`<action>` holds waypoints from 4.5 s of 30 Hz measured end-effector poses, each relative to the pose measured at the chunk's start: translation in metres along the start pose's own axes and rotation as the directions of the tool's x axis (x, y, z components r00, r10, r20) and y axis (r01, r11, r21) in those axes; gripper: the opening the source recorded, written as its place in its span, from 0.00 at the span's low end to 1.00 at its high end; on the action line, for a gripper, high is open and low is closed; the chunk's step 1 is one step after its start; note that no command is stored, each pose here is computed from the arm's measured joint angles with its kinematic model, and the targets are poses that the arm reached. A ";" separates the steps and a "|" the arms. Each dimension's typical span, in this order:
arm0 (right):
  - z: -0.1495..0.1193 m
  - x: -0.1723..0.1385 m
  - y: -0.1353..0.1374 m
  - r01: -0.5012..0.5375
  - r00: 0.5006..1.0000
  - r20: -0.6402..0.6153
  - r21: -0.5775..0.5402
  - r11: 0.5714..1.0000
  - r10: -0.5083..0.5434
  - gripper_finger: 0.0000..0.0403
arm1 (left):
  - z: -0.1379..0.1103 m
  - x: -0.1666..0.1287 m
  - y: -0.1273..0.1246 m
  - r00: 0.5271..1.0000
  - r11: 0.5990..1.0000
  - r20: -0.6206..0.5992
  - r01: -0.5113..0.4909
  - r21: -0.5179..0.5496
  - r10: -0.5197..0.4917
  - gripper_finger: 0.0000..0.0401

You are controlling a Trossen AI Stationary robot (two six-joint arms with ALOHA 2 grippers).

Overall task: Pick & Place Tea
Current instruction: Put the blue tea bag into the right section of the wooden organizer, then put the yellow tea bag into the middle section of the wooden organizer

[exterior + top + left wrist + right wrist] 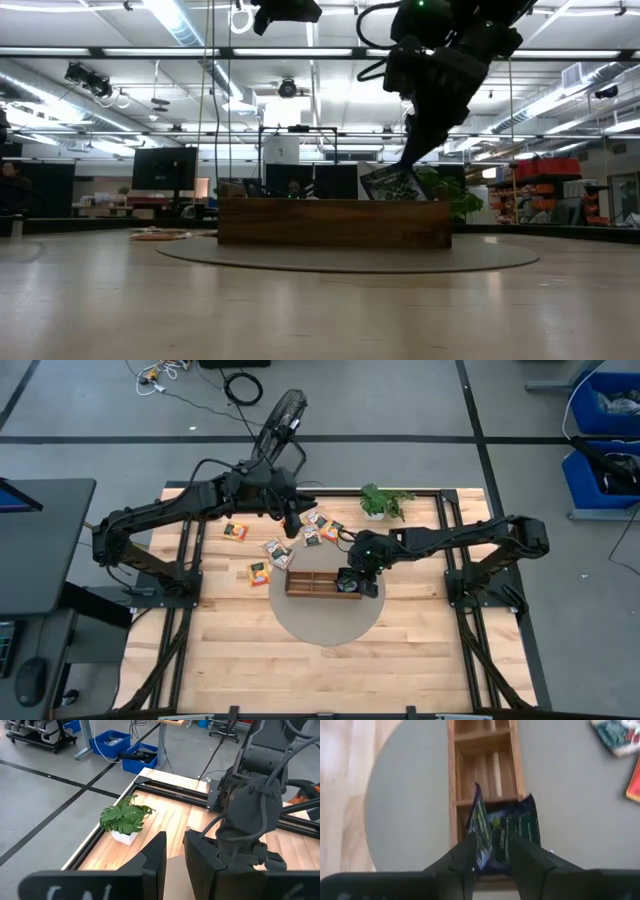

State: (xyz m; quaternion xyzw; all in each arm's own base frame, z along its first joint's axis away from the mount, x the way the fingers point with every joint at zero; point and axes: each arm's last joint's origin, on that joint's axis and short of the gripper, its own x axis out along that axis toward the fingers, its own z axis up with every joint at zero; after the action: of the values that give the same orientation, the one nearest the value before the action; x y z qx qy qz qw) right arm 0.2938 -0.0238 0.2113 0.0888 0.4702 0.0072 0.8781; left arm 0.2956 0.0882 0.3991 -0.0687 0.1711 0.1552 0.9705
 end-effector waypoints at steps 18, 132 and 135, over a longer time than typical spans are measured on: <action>-0.001 0.008 -0.001 0.005 1.000 -0.024 0.080 0.997 -0.003 0.01 | 0.000 0.000 0.000 1.000 1.000 -0.001 -0.001 0.007 0.002 0.18; -0.033 -0.088 0.029 0.049 0.870 0.449 0.332 0.942 -0.204 0.37 | -0.247 -0.003 0.191 0.413 0.341 -0.901 -0.872 -0.350 0.131 0.74; -0.033 -0.088 0.029 0.042 0.870 0.449 0.344 0.938 -0.204 0.37 | -0.255 0.000 0.194 0.371 0.340 -0.921 -0.886 -0.315 0.115 0.74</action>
State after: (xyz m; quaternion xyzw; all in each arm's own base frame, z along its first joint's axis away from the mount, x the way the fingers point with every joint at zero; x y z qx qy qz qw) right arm 0.2195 0.0013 0.2709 0.1999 0.2381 -0.1487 0.9387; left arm 0.1535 0.2231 0.1457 -0.4881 0.4919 0.5039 0.5157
